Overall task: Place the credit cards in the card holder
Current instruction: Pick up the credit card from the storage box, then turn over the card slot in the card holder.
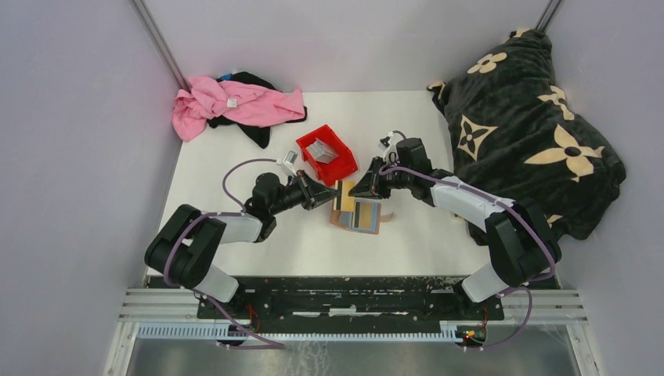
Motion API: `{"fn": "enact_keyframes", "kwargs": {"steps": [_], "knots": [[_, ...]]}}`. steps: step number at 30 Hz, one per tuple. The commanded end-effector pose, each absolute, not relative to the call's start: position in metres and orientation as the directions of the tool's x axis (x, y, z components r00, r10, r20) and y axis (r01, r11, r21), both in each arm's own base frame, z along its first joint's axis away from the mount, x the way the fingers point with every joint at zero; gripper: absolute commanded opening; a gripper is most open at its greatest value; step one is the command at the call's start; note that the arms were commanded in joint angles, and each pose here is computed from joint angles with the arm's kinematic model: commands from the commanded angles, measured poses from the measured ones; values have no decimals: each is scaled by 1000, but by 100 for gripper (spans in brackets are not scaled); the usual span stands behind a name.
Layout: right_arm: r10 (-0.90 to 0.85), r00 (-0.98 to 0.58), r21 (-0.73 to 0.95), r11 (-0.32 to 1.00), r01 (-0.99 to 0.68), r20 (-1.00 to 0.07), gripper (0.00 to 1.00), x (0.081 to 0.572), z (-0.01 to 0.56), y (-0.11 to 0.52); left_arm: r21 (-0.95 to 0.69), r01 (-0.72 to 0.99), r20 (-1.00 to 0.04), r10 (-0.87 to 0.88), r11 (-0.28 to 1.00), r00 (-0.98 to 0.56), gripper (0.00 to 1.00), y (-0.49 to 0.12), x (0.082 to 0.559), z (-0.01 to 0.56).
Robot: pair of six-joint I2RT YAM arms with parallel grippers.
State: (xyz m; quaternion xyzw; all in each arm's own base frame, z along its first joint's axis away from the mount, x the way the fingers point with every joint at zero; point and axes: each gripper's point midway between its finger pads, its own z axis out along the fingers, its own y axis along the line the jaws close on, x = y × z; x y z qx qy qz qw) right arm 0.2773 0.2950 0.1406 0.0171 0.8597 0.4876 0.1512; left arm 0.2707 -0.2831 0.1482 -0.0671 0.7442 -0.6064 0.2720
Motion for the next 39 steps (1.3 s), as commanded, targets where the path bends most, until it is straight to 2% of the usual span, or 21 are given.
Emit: {"fn": "enact_keyframes", "kwargs": {"steps": [1,3,7,13,19,22,27,39], "knots": [[166,-948,903,386,-190,-271,7,276,175,315,-948,264,-316,-413,178,-854,3,-298,271,169],[169,-946,903,383,-196,-277,1,276,178,315,-951,249,-305,-411,184,-859,9,-299,270,165],[164,-938,868,454,-202,-305,1,272,174,304,-937,179,-299,-426,299,-854,29,-290,274,138],[132,-907,723,653,-225,-401,1,270,157,271,-873,136,-372,-460,468,-806,38,-268,280,116],[73,-891,531,823,-200,-448,1,271,132,232,-814,84,-420,-484,574,-768,39,-248,282,101],[41,-894,455,871,-187,-446,1,270,117,217,-794,79,-436,-475,603,-765,36,-244,282,96],[16,-898,387,906,-173,-439,1,269,102,204,-772,74,-446,-456,631,-770,30,-243,280,88],[13,-909,354,923,-149,-416,1,272,82,201,-754,86,-451,-418,651,-789,22,-252,277,79]]}}
